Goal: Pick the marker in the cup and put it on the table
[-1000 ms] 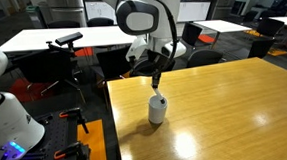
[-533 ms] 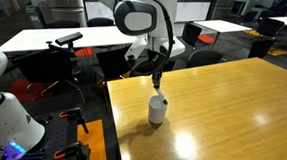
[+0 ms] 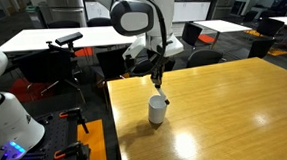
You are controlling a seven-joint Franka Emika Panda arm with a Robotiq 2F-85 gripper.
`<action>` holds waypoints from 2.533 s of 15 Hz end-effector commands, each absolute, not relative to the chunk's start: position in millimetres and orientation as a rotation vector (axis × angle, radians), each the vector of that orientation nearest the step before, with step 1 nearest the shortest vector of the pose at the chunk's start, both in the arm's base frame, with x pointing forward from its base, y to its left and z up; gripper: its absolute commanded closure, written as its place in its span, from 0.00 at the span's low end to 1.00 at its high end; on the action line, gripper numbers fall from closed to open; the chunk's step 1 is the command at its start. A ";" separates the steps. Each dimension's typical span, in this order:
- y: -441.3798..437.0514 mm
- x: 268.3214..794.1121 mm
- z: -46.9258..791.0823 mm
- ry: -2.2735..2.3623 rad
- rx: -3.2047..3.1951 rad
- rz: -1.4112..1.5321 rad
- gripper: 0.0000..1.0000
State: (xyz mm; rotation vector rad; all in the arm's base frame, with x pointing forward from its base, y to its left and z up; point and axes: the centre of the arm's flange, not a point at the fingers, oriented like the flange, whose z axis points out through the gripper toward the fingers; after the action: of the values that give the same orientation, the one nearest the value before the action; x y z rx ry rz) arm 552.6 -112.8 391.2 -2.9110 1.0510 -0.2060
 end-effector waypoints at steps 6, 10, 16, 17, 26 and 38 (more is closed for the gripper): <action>-132.9 535.7 397.3 1.416 -2.782 -0.380 0.95; -148.2 533.7 393.2 1.606 -2.713 -0.412 0.95; -170.0 534.1 382.0 1.875 -2.593 -0.432 0.95; -172.7 534.8 379.6 1.916 -2.571 -0.435 0.95; -205.1 551.2 346.0 2.252 -2.374 -0.402 0.95; -233.0 587.7 307.7 2.507 -2.241 -0.352 0.95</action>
State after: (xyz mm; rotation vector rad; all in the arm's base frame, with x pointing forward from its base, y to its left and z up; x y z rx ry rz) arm 568.0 -228.3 312.5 -2.2560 2.4246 -0.3605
